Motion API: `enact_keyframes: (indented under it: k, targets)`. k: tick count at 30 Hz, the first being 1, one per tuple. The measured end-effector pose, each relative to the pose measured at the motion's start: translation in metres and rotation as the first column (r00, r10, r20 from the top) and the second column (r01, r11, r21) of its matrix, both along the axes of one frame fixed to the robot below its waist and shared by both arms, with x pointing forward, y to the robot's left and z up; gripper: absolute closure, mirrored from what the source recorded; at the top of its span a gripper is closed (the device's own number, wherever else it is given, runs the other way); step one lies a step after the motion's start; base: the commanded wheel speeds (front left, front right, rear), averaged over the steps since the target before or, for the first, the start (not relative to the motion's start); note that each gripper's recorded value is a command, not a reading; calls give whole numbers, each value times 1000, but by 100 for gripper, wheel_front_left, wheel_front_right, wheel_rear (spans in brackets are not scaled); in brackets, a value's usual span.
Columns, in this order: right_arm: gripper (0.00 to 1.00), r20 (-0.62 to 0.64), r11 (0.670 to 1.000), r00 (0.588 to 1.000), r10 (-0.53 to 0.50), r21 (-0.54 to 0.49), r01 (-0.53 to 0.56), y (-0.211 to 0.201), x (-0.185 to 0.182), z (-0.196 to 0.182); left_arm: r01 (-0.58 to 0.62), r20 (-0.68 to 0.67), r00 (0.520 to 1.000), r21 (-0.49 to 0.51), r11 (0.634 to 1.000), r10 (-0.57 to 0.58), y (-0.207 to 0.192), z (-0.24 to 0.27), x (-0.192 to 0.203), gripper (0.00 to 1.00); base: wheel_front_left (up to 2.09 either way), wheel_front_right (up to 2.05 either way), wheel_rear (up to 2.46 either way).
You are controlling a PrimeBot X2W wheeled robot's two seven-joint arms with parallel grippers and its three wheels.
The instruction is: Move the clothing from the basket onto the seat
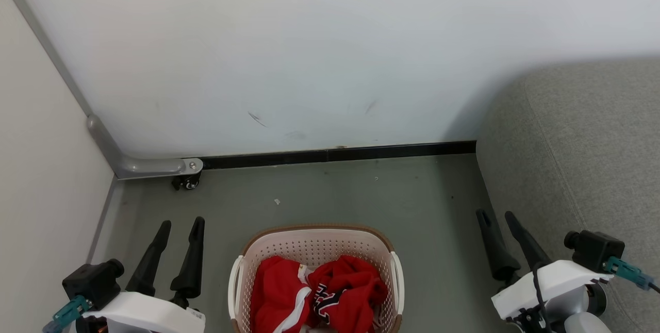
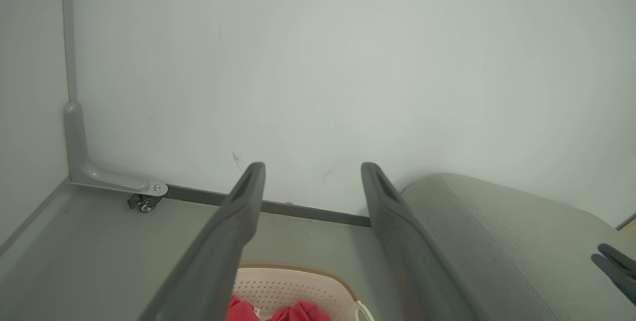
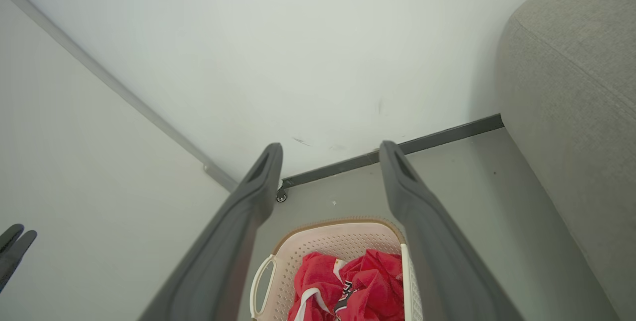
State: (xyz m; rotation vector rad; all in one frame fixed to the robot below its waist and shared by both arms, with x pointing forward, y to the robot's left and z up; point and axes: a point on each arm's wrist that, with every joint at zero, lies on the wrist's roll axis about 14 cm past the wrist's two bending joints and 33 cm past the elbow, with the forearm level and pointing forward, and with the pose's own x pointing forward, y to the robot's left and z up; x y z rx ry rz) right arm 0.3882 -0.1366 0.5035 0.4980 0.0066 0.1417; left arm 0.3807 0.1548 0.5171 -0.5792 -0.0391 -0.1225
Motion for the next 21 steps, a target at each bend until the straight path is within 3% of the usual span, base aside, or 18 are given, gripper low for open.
enact_keyframes:
  k: [21]
  targets:
    - [0, 90, 965, 994, 64, -259, -39, 15, 0, 9, 4, 111, 993, 226, 974, -30, -10, 17, 0, 0, 0, 0, 0]
